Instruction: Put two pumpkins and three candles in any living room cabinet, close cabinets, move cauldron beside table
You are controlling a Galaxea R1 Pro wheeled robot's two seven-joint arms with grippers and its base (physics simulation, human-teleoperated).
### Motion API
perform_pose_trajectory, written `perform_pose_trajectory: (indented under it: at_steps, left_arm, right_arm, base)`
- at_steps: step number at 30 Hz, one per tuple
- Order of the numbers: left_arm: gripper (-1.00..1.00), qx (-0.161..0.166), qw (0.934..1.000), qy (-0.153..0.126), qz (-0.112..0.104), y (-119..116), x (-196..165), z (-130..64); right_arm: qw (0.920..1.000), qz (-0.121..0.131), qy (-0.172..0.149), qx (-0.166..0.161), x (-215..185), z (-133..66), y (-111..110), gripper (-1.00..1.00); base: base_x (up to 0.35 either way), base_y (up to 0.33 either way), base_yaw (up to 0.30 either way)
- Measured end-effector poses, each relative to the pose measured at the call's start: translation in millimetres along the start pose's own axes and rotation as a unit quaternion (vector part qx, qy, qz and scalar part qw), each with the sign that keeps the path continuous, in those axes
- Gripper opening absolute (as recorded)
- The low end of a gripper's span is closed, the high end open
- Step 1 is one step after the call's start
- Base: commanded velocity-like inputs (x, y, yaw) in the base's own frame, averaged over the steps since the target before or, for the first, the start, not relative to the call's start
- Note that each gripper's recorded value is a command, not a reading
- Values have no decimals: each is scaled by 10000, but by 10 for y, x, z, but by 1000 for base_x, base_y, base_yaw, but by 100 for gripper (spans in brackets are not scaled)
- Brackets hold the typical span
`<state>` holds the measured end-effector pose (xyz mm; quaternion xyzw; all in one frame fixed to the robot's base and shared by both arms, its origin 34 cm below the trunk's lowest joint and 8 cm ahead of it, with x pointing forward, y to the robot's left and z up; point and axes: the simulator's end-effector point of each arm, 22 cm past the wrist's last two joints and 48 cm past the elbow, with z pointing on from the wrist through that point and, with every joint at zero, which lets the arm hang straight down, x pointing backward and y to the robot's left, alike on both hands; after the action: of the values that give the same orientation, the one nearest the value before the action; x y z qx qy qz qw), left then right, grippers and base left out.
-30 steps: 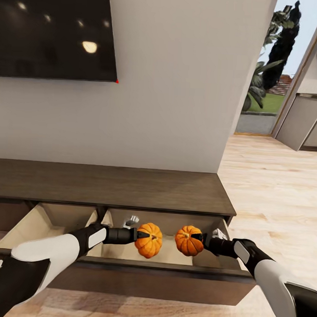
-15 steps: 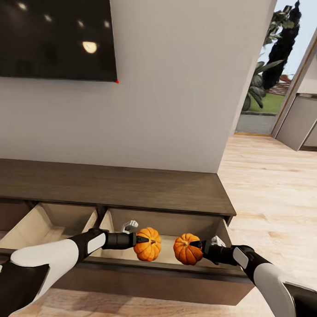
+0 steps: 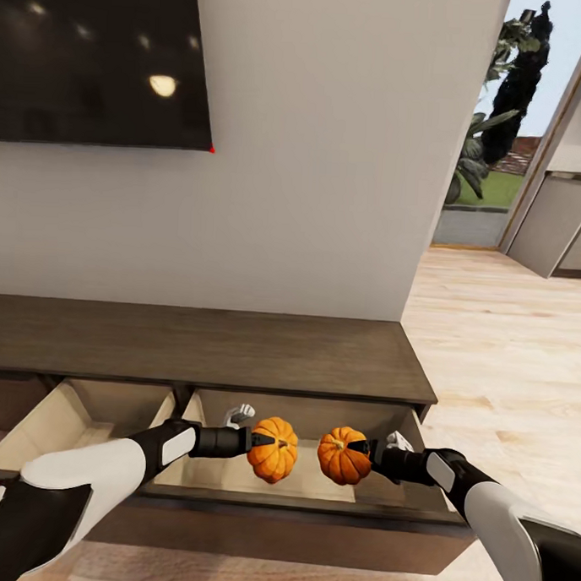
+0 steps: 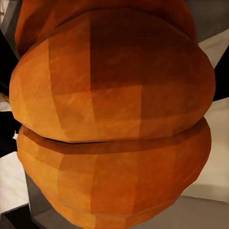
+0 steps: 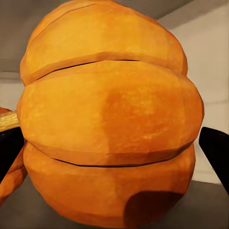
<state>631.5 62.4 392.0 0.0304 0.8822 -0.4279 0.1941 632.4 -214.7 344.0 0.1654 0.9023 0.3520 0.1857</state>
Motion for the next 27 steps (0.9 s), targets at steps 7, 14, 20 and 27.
perform_pose_trajectory:
  at_steps: [7, 14, 20, 27]
  left_arm:
    - [-100, 15, 10000, -9, -7, -6, -4, -1]
    - [-100, 44, 10000, 12, -44, -24, 8, 5]
    - [-100, 93, 9999, -42, -124, -49, -16, 9]
    - [-100, 96, 9993, -139, -322, 34, -54, 45]
  right_arm:
    - [10000, -1, 9, 5, 8, 2, -4, -100]
    - [10000, 4, 10, 18, 7, -6, -20, -100]
    - [9997, -174, 114, 132, 46, -6, -63, -100]
    - [9994, -175, 207, 205, 103, 55, -160, -100]
  base:
    - [10, 0, 0]
    - [0, 0, 0]
    - [0, 0, 0]
    - [0, 0, 0]
